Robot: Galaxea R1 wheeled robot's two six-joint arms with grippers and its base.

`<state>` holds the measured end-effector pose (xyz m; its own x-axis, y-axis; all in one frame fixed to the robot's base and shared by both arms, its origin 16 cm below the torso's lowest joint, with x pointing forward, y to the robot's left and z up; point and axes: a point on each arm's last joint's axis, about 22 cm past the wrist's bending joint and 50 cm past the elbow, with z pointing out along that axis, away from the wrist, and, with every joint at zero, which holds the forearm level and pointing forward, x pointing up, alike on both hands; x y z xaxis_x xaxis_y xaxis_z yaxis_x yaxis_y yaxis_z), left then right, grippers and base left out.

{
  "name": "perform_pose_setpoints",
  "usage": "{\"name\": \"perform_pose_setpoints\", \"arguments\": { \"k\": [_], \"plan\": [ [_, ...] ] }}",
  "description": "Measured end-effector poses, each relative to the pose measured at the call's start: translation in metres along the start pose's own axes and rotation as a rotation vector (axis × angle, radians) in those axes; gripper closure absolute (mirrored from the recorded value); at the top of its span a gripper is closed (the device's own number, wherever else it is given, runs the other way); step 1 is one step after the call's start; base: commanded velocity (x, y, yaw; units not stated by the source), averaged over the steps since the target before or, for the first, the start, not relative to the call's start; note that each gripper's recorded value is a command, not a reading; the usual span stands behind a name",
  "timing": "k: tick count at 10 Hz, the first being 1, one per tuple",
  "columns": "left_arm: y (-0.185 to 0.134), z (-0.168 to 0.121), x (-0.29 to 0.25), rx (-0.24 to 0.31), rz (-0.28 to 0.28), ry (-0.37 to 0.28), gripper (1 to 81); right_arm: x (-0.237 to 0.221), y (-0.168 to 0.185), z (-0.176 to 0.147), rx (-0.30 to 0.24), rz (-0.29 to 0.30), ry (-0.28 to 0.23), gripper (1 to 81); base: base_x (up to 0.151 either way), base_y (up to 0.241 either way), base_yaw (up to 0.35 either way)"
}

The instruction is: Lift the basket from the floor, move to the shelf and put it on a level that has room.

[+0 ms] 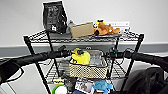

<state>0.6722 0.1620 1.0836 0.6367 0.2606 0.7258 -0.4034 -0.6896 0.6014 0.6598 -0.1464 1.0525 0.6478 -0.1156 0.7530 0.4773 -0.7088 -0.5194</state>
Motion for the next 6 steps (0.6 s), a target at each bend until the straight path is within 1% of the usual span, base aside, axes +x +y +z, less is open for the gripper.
{"name": "perform_pose_setpoints", "arguments": {
  "k": [1,3,5,6],
  "plan": [
    [-0.005,0.008,0.002,0.019,-0.001,-0.008,81.1,0.004,0.007,0.007,-0.020,0.001,0.006,81.1,0.000,0.000,0.000],
    [-0.023,0.015,0.008,0.066,-0.009,-0.006,81.1,0.010,0.008,0.023,-0.036,0.005,0.010,81.1,0.000,0.000,0.000],
    [-0.041,0.020,0.019,0.112,-0.008,0.016,81.1,0.017,0.008,0.035,-0.051,0.005,0.024,81.1,0.000,0.000,0.000],
    [-0.045,0.024,0.021,0.128,-0.005,0.014,81.1,0.021,0.014,0.040,-0.069,0.004,0.031,81.1,0.000,0.000,0.000]
  ]
}}
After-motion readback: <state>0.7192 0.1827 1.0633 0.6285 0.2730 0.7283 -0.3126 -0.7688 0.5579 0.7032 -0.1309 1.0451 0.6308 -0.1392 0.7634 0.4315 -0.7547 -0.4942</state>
